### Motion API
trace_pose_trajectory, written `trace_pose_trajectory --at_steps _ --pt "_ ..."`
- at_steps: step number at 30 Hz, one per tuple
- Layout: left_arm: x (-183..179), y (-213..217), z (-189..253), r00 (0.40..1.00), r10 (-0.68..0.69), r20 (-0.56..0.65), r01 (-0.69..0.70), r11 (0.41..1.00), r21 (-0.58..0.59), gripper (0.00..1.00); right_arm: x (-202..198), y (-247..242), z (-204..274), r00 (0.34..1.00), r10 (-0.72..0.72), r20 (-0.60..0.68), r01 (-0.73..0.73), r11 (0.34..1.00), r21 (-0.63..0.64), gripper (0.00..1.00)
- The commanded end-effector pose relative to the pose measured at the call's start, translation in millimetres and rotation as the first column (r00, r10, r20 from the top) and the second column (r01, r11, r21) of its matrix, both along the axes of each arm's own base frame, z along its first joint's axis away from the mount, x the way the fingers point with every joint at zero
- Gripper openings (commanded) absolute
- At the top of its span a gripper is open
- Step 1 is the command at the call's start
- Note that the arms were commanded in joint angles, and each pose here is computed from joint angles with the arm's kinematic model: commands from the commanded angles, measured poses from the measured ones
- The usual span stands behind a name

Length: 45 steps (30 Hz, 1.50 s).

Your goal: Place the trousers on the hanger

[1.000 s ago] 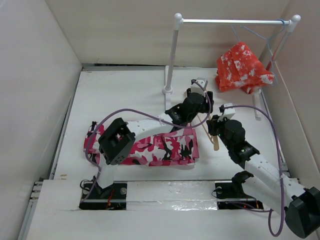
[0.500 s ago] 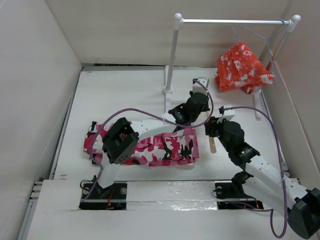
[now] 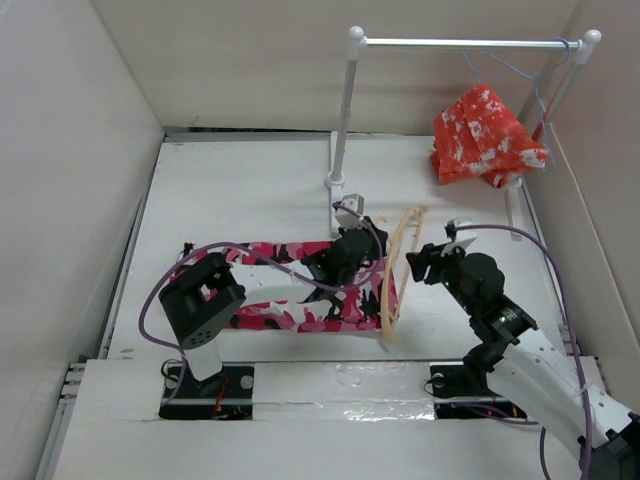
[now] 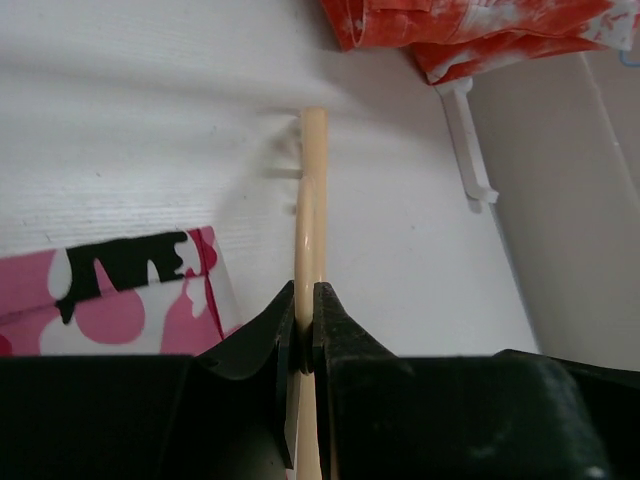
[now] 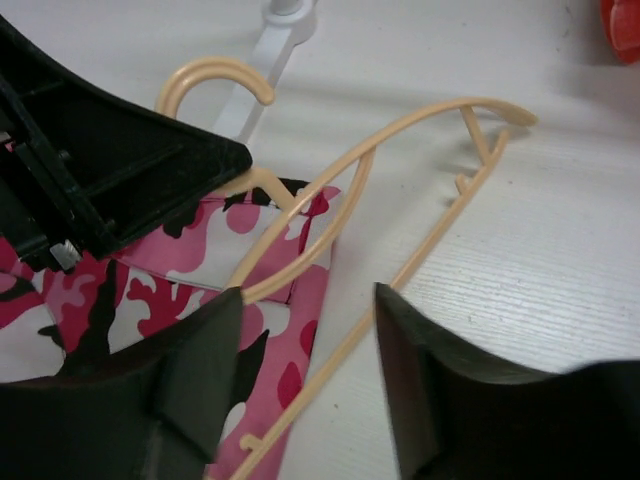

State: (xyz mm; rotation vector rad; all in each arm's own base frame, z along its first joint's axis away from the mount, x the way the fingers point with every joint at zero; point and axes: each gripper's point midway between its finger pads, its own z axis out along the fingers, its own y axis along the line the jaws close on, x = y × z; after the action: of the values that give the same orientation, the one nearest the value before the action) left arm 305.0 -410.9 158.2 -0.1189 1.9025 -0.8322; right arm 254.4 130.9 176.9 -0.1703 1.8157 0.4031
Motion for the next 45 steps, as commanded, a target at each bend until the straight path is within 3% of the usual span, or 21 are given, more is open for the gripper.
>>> trace_pose_trajectory --at_steps 1,4,7,9,11,16,21,25,33,36,39,40,41,43,45 --pt "-27 -4 34 0.999 0.028 -0.021 -0.033 0.966 -0.255 0.00 -13 10 -6 0.996 0.081 -0.032 -0.081 0.997 -0.008 0.34" --pt "-37 5 22 0.996 0.071 -0.048 -0.081 0.958 -0.275 0.00 -20 17 -16 0.989 0.135 -0.058 -0.135 0.991 0.000 0.12" --pt "-40 16 10 0.991 0.117 -0.072 -0.133 0.942 -0.308 0.00 -25 28 -32 0.979 0.189 -0.071 -0.187 0.982 0.033 0.01" --pt "-40 20 4 0.987 0.147 -0.069 -0.161 0.939 -0.304 0.00 -25 33 -40 0.975 0.208 -0.076 -0.204 0.977 0.057 0.01" --pt "-37 26 -7 0.980 0.183 -0.075 -0.197 0.939 -0.281 0.00 -25 41 -40 0.970 0.233 -0.071 -0.226 0.970 0.090 0.03" --pt "-35 34 -10 0.976 0.211 -0.053 -0.218 0.938 -0.270 0.00 -21 46 -63 0.960 0.240 -0.147 -0.231 0.970 0.073 0.28" --pt "-34 35 -16 0.975 0.215 -0.051 -0.221 0.944 -0.245 0.00 -10 53 -80 0.955 0.240 -0.176 -0.231 0.970 0.071 0.42" --pt "-37 37 -23 0.977 0.208 -0.052 -0.214 0.950 -0.229 0.00 0 53 -96 0.948 0.216 -0.234 -0.217 0.976 0.020 0.59" --pt "-39 41 -34 0.978 0.202 -0.051 -0.208 0.956 -0.207 0.00 3 60 -126 0.928 0.211 -0.306 -0.212 0.977 0.028 0.58" --pt "-39 44 -38 0.977 0.206 -0.045 -0.211 0.959 -0.187 0.00 1 66 -128 0.919 0.249 -0.307 -0.245 0.968 0.050 0.53" --pt "-39 46 -41 0.977 0.210 -0.042 -0.214 0.961 -0.177 0.00 0 68 -131 0.915 0.257 -0.312 -0.250 0.966 0.060 0.26" --pt "-40 47 -43 0.977 0.211 -0.040 -0.215 0.961 -0.172 0.00 0 69 -130 0.915 0.257 -0.310 -0.250 0.966 0.062 0.12" --pt "-39 49 -44 0.976 0.217 -0.035 -0.220 0.962 -0.162 0.00 0 69 -126 0.918 0.263 -0.297 -0.254 0.965 0.069 0.07" --pt "-39 53 -46 0.974 0.224 -0.026 -0.225 0.963 -0.149 0.00 2 69 -115 0.928 0.266 -0.261 -0.251 0.964 0.087 0.00" --pt "-39 59 -46 0.973 0.232 -0.013 -0.232 0.964 -0.130 0.00 3 68 -98 0.941 0.264 -0.209 -0.248 0.963 0.102 0.00"
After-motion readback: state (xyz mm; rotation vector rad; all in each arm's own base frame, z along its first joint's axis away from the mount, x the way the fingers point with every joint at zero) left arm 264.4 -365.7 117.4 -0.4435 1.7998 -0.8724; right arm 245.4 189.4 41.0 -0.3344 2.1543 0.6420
